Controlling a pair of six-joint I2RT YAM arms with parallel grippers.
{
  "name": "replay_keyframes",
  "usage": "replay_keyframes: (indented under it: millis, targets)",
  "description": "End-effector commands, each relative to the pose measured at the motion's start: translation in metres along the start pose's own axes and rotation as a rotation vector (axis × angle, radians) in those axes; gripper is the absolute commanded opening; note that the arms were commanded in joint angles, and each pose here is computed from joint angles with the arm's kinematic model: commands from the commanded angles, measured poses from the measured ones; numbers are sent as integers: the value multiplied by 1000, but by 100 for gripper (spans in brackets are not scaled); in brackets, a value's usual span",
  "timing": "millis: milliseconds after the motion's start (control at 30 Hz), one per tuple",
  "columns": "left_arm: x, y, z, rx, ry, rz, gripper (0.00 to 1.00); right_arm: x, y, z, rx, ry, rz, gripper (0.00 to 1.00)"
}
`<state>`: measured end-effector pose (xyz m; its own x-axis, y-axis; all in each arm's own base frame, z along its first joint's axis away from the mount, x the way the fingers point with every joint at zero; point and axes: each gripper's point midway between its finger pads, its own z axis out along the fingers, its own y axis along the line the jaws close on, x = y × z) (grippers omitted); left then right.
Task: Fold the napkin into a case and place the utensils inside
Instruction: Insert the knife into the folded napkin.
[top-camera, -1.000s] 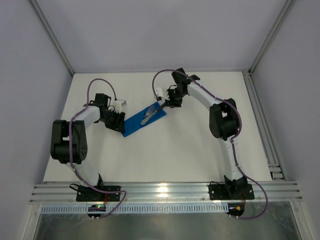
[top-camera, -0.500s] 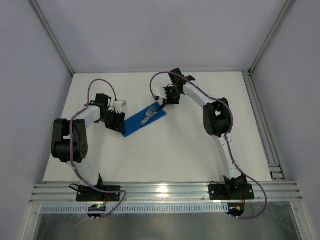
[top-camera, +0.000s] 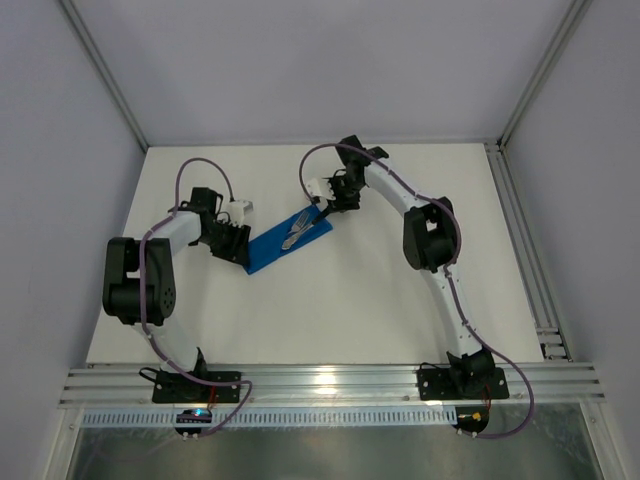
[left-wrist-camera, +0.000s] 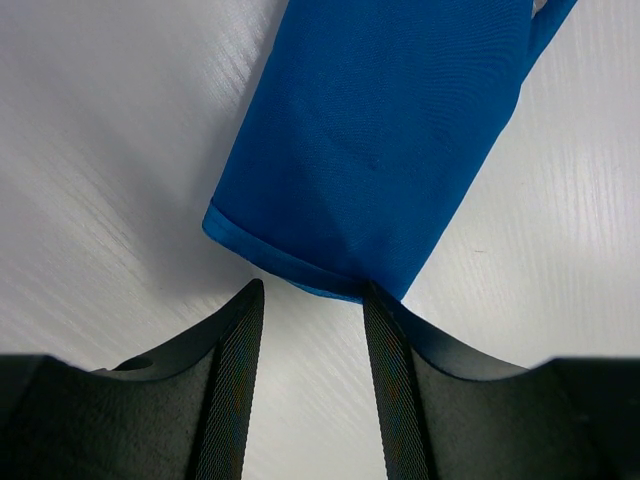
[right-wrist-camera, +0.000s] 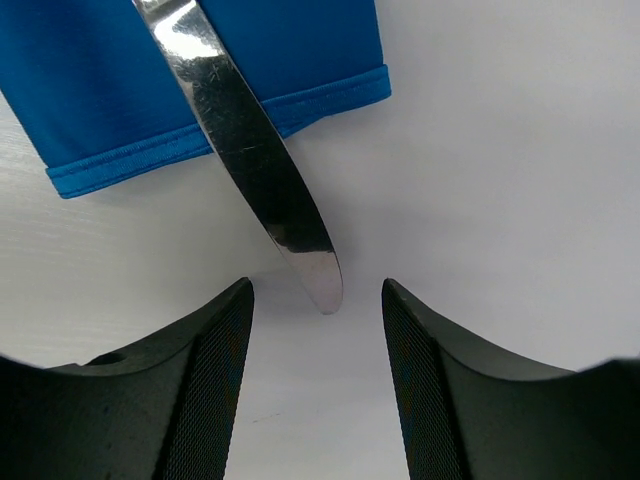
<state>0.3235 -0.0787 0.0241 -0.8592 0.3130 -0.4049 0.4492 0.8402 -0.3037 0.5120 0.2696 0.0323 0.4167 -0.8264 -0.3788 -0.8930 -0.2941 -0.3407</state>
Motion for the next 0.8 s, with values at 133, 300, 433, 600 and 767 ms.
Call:
replay_keyframes:
  millis: [133, 300, 433, 600, 767]
  targets:
    - [-15, 0, -5, 3, -33, 5, 46, 5, 47, 15, -200, 20, 37, 58]
    - [-12, -5, 0, 21, -10, 28, 43, 14, 66, 16, -258, 68, 88, 49]
    - [-18, 5, 9, -13, 4, 52, 42, 11, 67, 15, -254, 73, 113, 22]
    - [-41, 18, 17, -49, -2, 67, 41, 2, 84, 9, -288, 35, 151, 23]
    - [-52, 21, 20, -57, -3, 96, 41, -9, 87, 5, -271, 9, 170, 34]
